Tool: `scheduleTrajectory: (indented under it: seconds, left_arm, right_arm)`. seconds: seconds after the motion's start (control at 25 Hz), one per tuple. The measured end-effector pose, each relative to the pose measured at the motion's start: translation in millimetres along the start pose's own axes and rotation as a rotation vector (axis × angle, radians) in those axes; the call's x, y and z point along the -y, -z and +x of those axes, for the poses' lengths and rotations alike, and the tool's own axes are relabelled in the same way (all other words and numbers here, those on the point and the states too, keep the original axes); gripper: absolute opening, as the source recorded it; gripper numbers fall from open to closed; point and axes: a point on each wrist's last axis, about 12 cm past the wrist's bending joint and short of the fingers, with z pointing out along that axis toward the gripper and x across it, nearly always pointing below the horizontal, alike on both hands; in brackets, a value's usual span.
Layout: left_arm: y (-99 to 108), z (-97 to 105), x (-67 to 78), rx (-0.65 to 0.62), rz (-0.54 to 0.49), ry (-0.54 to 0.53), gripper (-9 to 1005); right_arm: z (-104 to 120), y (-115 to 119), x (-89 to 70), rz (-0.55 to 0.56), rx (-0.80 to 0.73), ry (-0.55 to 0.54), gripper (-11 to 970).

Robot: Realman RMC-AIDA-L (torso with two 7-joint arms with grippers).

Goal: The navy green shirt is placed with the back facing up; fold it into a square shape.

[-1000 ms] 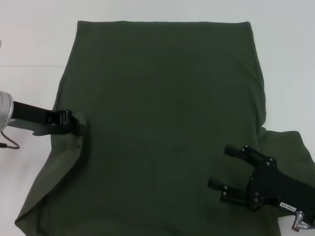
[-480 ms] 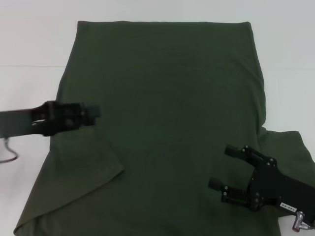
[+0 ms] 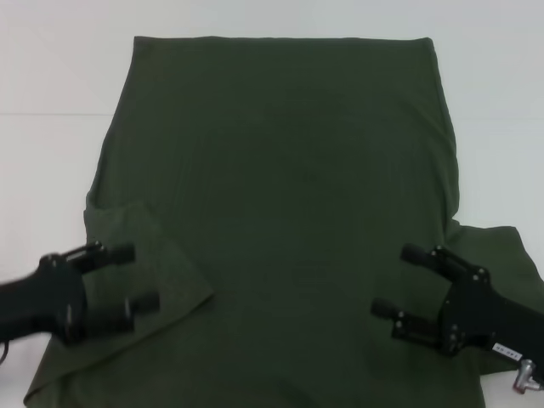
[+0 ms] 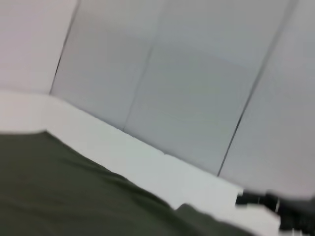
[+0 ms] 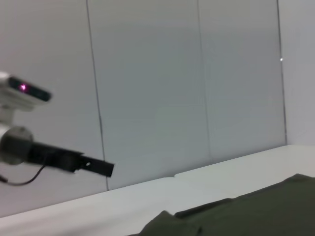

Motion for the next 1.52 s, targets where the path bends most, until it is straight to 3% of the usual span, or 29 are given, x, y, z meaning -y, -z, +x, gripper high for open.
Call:
scheduleTrajectory:
  seconds: [0.16, 0.32, 0.48, 0.68, 1.0, 1.2, 1.52]
  left_arm:
    - [3.6, 19.4, 10.7, -0.032, -0.073, -0.181, 770]
    - [6.5, 24.2, 13.0, -0.043, -0.101, -0.219, 890]
    - [8.9, 22.8, 11.3, -0.063, -0.099, -0.211, 890]
    - [4.3, 21.3, 9.7, -0.115, -0.060, -0.218, 890]
    - [2.5, 18.0, 8.4, -0.136, -0.037, -0.222, 890]
    - [4.4, 17.6, 8.4, -0.140, -0.042, -0.226, 890]
    - [8.1, 17.9, 8.9, -0.140, -0.043, -0.220, 890]
  right_arm:
    - [-0.4, 8.6, 3.6, 0.058, 0.022, -0.023, 945]
    - [-6.9, 28.3, 17.9, 0.142, 0.042, -0.178, 945]
    - [-31.4, 65.0, 40.4, 0.180, 0.012, -0.391, 945]
    - [-72.3, 101.7, 65.2, 0.237, -0.148, -0.683, 945]
    - [-119.2, 110.4, 92.2, 0.378, -0.471, -0.997, 944]
    - [-129.3, 104.1, 109.8, 0.512, -0.663, -1.048, 944]
    - [-123.9, 89.8, 117.1, 0.577, -0.786, -1.037, 944]
